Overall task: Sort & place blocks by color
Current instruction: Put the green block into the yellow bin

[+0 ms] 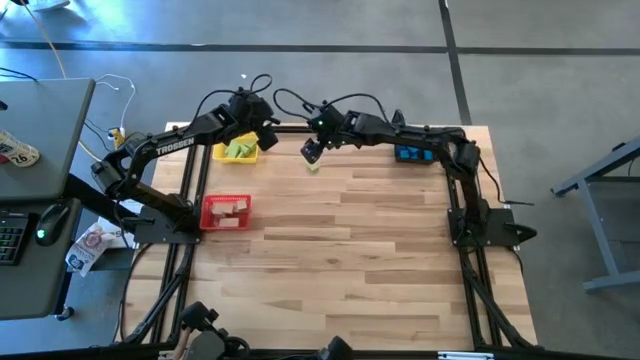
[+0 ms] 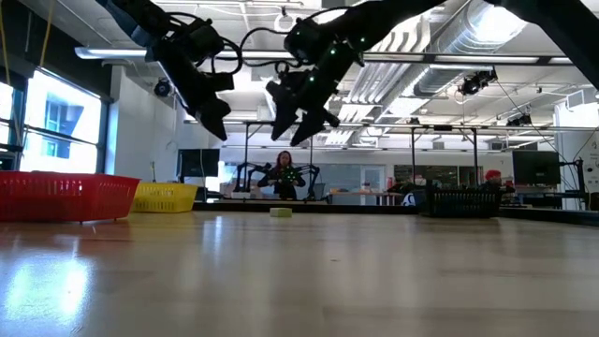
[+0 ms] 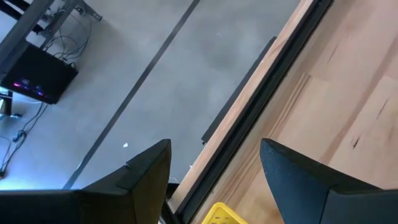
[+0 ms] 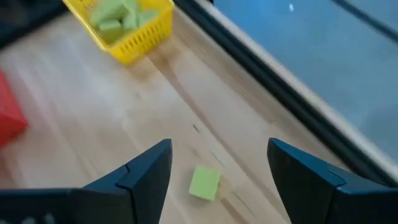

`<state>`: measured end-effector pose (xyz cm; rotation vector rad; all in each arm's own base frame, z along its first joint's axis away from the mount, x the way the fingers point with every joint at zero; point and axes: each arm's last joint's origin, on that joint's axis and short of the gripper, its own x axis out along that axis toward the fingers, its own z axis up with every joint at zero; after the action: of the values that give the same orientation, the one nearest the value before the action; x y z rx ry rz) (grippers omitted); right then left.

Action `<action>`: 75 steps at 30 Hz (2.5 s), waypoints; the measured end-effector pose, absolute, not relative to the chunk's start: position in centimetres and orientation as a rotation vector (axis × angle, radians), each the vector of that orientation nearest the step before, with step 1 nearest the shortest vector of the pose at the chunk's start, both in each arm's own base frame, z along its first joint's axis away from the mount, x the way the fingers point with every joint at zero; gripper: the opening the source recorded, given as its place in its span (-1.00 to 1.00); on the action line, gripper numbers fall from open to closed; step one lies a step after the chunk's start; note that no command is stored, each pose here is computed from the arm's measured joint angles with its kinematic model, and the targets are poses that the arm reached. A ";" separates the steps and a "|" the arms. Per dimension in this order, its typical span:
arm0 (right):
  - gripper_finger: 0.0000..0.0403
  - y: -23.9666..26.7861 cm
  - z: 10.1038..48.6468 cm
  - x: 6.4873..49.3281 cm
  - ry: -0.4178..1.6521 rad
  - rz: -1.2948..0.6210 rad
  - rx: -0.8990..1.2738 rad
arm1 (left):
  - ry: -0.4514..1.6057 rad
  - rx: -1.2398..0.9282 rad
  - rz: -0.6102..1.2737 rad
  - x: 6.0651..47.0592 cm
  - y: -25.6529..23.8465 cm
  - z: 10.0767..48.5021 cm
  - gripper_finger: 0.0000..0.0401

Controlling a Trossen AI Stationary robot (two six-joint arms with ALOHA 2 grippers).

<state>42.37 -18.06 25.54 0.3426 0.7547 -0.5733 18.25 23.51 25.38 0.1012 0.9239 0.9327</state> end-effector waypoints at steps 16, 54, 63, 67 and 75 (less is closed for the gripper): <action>0.24 -17.4 20.4 44.0 0.865 -0.607 0.398 | 0.955 0.097 1.125 17.4 24.0 25.5 0.17; 0.24 -17.3 15.6 44.9 0.988 -0.615 0.330 | 0.904 -0.044 1.235 14.2 26.1 25.5 0.17; 0.24 -18.0 17.9 44.9 1.029 -0.577 0.342 | 0.880 -0.058 1.172 14.5 26.0 25.5 0.17; 0.24 -18.8 20.5 44.8 1.042 -0.586 0.335 | 0.889 -0.054 1.208 14.1 26.2 25.5 0.17; 0.24 -19.7 21.6 45.4 1.052 -0.510 0.373 | 0.883 -0.061 1.192 14.1 26.2 25.5 0.17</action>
<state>45.35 -19.71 21.61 0.3726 1.0524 -0.5096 14.12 26.23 25.47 -0.0607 0.8827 1.1922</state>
